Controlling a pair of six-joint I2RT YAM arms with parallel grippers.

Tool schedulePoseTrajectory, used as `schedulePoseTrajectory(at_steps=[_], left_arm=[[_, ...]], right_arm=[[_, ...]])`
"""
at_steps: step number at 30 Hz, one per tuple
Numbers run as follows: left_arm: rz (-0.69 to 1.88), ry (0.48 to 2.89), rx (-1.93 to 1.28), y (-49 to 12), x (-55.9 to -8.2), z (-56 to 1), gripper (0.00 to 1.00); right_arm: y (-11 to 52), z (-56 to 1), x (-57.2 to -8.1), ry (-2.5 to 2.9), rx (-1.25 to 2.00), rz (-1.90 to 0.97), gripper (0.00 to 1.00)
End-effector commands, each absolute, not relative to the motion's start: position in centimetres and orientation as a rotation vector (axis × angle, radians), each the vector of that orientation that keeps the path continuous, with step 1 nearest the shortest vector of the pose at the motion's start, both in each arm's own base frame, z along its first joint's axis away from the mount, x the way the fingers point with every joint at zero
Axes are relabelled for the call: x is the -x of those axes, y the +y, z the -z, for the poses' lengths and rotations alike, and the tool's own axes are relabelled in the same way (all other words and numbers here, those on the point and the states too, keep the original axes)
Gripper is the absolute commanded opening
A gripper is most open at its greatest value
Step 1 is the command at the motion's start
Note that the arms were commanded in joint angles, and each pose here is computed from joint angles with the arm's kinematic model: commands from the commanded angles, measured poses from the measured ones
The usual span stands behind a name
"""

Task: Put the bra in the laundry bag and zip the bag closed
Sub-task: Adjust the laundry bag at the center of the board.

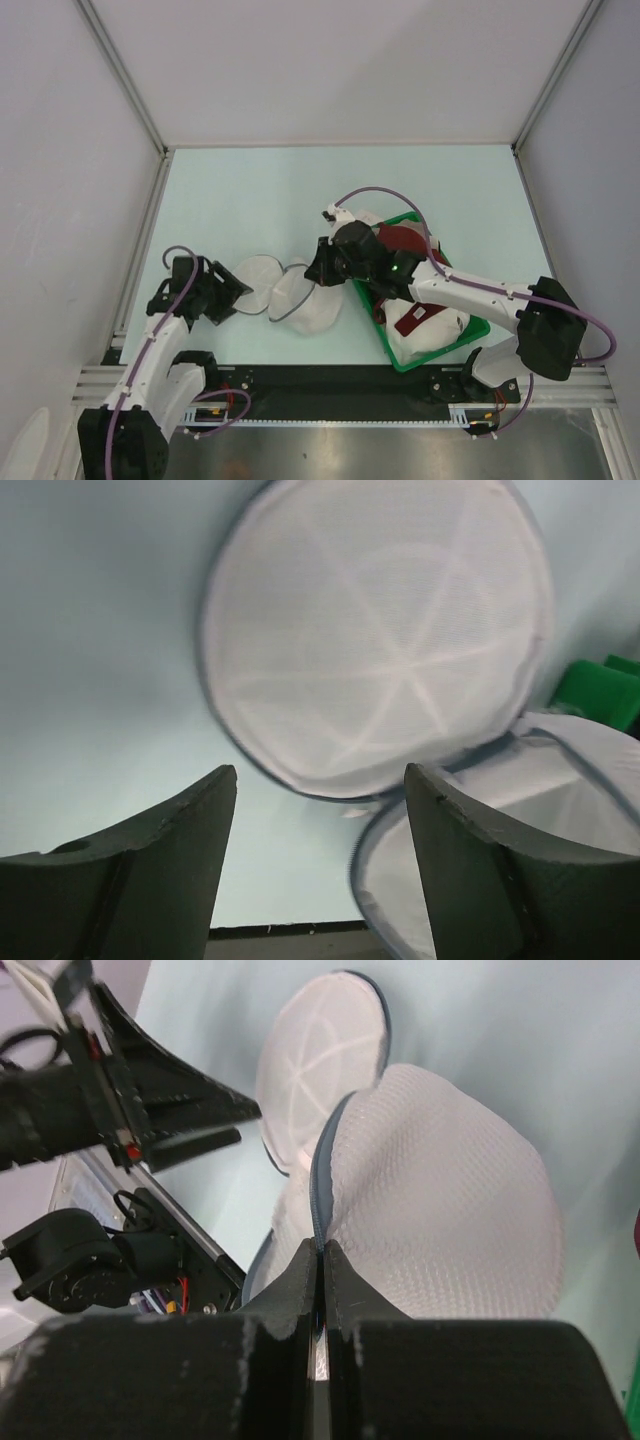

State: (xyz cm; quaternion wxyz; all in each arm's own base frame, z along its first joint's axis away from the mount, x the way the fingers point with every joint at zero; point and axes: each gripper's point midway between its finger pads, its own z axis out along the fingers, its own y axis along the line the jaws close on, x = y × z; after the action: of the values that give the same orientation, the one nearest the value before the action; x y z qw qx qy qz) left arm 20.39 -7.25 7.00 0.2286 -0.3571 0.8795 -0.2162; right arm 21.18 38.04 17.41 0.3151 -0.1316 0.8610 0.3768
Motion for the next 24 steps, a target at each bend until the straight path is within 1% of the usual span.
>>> schedulePoseTrajectory(at_steps=[1, 4, 5, 7, 8, 9, 15, 17, 18, 20, 21, 22, 23, 24], left_arm=[[0.582, 2.337, 1.222, -6.4, -19.3, -5.5, 0.73], [0.623, 2.289, 1.290, -6.6, -19.4, -4.6, 0.71], [0.640, 2.280, 1.293, -6.8, -19.6, -4.3, 0.68], [0.656, 2.280, 1.314, -7.0, -19.9, -3.9, 0.66], [0.654, 2.289, 1.320, -7.0, -19.8, -3.4, 0.61], [0.646, 2.292, 1.330, -6.9, -19.8, -3.2, 0.59], [0.594, 2.320, 1.371, -6.6, -20.2, -1.5, 0.52], [0.575, 2.311, 1.370, -6.3, -20.6, -1.2, 0.46], [0.576, 2.313, 1.366, -6.3, -20.6, -1.0, 0.39], [0.563, 2.317, 1.348, -6.2, -20.7, -0.9, 0.29], [0.551, 2.309, 1.328, -5.9, -21.1, -1.2, 0.17], [0.540, 2.306, 1.280, -5.7, -21.3, -1.6, 0.09], [0.506, 2.309, 1.269, -5.3, -21.1, -1.8, 0.03], [0.472, 2.270, 1.236, -4.6, -22.0, -3.0, 0.00]], right_arm=[[38.4, -20.0, -21.6, 2.183, 0.348, -1.073, 0.00], [38.2, -19.7, -21.6, 2.192, 0.354, -1.076, 0.00], [38.2, -19.7, -21.6, 2.194, 0.351, -1.075, 0.00], [38.1, -19.6, -21.7, 2.197, 0.349, -1.081, 0.00], [38.0, -19.8, -21.7, 2.193, 0.344, -1.086, 0.00], [38.0, -19.7, -21.8, 2.193, 0.345, -1.086, 0.00], [38.2, -20.0, -21.7, 2.186, 0.350, -1.106, 0.00], [38.2, -20.1, -21.7, 2.186, 0.352, -1.112, 0.00], [38.2, -20.0, -21.7, 2.188, 0.350, -1.112, 0.00], [38.2, -20.2, -21.7, 2.184, 0.351, -1.117, 0.00], [38.2, -20.1, -21.7, 2.188, 0.346, -1.115, 0.00], [38.2, -20.1, -21.8, 2.185, 0.345, -1.113, 0.00], [38.1, -20.1, -21.7, 2.189, 0.346, -1.112, 0.00], [38.0, -19.9, -21.8, 2.196, 0.345, -1.107, 0.00]])
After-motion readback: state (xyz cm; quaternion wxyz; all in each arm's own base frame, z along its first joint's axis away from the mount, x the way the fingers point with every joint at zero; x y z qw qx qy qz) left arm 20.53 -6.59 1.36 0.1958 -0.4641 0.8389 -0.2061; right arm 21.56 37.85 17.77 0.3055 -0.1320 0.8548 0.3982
